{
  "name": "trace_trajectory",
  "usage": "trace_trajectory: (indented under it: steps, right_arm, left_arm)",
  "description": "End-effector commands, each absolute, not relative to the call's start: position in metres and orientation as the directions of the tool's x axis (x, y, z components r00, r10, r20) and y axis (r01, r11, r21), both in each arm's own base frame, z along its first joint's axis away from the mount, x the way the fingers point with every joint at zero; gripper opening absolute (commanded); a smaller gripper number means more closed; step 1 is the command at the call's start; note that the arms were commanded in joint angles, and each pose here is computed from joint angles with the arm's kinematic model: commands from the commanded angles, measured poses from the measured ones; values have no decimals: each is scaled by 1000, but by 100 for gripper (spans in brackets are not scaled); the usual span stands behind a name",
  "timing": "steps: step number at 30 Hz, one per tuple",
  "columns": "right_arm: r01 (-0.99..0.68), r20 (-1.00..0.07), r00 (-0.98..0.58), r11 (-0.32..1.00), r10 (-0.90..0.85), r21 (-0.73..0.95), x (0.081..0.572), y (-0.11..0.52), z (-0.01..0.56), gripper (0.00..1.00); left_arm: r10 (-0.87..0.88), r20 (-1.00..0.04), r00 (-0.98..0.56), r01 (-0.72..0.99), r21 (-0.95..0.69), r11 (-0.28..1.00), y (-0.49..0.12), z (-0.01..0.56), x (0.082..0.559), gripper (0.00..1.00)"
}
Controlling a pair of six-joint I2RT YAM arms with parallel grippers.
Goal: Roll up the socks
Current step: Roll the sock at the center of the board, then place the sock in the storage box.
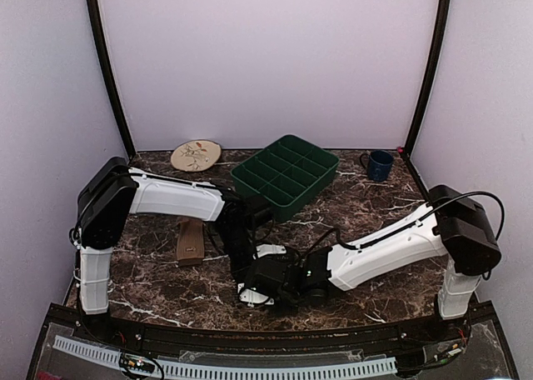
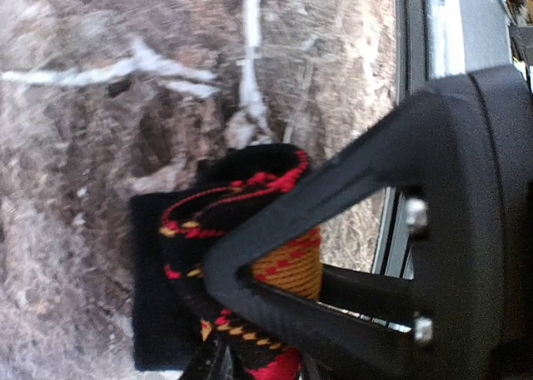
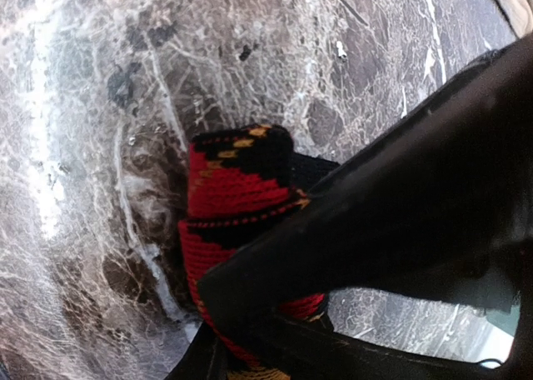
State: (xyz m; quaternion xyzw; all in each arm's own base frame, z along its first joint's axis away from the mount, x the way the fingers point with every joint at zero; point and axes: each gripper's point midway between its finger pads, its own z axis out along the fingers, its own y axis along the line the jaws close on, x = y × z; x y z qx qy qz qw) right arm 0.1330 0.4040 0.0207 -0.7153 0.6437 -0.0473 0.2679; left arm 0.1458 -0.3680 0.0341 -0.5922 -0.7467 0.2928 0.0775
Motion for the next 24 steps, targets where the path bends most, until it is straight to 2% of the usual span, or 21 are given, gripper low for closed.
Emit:
trace_trajectory:
  steps: [1,5,15,24]
  right_arm:
    - [-970,-159,92,-53,-983,-237,109,366,-37,5]
    - [-980,-162,70,-37,-984,-197,104,364,-38,5]
    - [-997,-175,-6,18,-985,-71,94,361,-36,4]
    - [-999,-171,-53,51,-984,18,84,358,-33,4]
  left_arm:
    - [927,-55,-372,833,-460,307,-338,0,163,32]
    - [904,-36,-426,813,-453,365,-330,1,171,33]
    - [845,-92,-527,794,-410,450,-319,11,186,35]
    - [733,-175,-657,741,-327,586,-303,29,223,36]
